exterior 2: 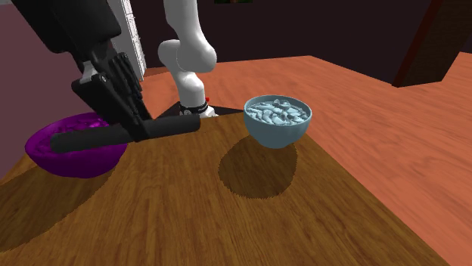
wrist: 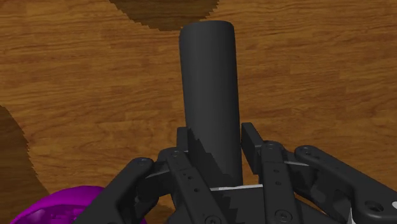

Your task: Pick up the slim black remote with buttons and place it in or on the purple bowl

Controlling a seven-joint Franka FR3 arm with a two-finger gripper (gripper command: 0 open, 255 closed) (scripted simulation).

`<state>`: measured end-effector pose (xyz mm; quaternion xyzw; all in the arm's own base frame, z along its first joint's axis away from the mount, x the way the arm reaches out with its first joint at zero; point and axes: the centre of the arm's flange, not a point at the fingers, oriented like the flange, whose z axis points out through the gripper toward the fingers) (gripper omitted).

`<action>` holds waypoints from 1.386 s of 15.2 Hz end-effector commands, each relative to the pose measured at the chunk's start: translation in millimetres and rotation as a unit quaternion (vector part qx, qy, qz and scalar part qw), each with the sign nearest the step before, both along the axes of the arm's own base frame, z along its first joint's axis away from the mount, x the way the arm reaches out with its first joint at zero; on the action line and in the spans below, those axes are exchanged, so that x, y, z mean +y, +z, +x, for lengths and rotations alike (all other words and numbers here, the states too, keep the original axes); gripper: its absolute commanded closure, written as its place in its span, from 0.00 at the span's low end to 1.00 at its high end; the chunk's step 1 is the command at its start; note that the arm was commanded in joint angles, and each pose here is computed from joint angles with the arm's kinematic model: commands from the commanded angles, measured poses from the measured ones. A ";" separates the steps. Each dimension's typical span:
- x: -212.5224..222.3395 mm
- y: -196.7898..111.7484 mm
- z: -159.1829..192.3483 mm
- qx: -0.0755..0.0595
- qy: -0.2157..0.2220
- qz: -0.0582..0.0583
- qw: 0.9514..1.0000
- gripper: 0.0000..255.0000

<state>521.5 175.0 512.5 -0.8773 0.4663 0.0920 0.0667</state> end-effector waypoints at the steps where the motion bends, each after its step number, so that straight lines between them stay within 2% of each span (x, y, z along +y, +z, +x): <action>1: -24.8 -2.5 -7.2 0.000 0.001 0.001 1.000 1.00; 15: -204.8 -8.2 -48.6 0.000 0.001 0.001 1.000 1.00; 21: -211.8 -34.8 -50.2 0.000 0.001 0.001 1.000 1.00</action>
